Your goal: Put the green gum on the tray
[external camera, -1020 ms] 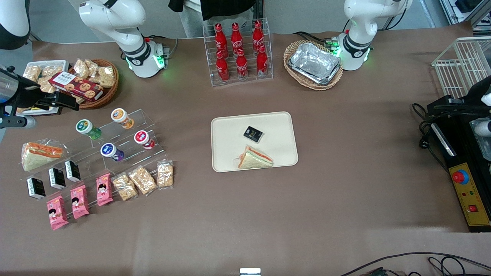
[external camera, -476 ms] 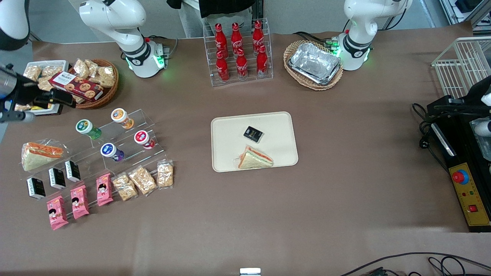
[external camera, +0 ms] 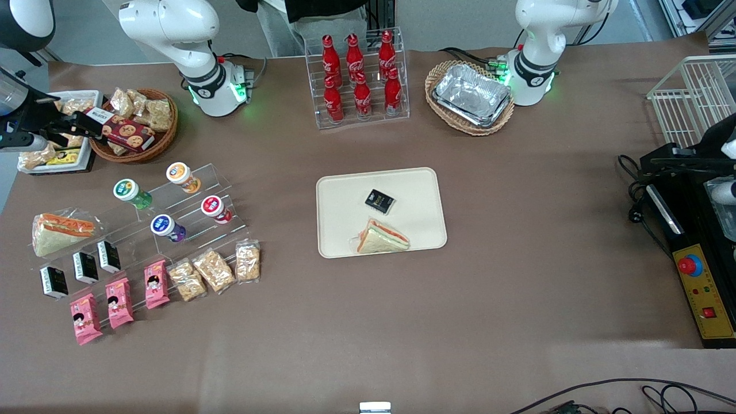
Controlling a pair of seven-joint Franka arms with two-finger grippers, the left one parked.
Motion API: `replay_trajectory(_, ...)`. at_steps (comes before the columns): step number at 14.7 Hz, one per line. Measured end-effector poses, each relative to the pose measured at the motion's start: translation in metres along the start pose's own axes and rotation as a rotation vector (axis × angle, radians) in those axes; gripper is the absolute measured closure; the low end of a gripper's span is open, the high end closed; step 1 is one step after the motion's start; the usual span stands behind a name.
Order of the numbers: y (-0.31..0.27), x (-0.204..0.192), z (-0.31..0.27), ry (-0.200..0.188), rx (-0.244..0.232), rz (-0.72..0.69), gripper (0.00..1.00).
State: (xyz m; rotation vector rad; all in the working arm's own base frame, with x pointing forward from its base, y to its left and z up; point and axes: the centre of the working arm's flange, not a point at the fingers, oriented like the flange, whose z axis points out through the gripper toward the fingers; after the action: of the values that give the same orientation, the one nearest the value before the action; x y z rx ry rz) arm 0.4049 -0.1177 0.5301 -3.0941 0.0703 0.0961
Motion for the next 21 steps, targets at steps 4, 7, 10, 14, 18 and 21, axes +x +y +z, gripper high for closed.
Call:
replay_trajectory(4, -0.002, 0.007, 0.021, 0.038, -0.007, -0.006, 0.00)
replay_trajectory(7, -0.007, 0.016, 0.045, 0.066, -0.015, -0.020, 0.00)
replay_trajectory(10, -0.012, 0.029, 0.073, 0.069, -0.024, -0.028, 0.00)
replay_trajectory(14, -0.001, 0.034, 0.110, 0.061, -0.023, -0.005, 0.00)
replay_trajectory(18, 0.005, 0.043, 0.131, 0.050, -0.029, 0.005, 0.00)
replay_trajectory(21, 0.005, 0.046, 0.139, 0.040, -0.029, 0.010, 0.00)
